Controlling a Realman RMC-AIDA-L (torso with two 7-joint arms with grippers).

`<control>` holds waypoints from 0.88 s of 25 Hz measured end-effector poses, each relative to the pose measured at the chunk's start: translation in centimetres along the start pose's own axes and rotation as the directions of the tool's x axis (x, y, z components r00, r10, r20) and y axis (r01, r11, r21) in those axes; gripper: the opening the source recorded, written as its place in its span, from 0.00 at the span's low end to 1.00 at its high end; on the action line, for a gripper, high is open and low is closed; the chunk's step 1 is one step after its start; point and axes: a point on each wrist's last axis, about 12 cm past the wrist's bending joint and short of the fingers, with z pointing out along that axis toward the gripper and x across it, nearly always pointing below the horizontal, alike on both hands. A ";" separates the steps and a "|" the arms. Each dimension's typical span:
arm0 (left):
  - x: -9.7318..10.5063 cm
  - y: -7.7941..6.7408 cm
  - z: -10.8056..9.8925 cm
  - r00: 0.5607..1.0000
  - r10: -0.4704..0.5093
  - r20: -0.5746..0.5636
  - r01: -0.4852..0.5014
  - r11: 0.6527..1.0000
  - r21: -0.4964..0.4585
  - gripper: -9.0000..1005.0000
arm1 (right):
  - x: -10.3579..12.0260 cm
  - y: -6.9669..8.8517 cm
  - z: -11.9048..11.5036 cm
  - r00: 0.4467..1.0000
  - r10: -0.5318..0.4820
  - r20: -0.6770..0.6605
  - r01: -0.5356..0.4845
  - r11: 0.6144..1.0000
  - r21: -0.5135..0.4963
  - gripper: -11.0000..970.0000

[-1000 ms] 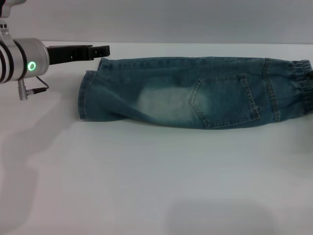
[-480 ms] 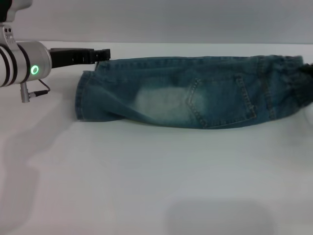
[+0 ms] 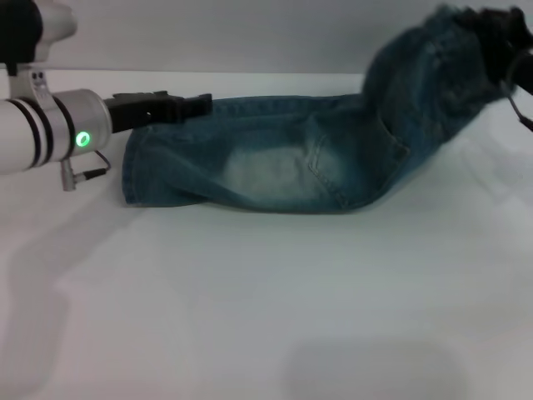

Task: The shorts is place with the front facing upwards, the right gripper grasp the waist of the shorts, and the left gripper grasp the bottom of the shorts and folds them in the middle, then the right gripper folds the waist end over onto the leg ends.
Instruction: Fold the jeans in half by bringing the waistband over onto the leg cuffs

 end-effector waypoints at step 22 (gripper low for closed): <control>1.8 -3.6 3.0 1.000 -0.002 -0.002 0.003 0.991 0.134 0.81 | 4.1 10.4 8.7 0.977 -0.139 -0.160 0.108 0.976 -0.189 0.10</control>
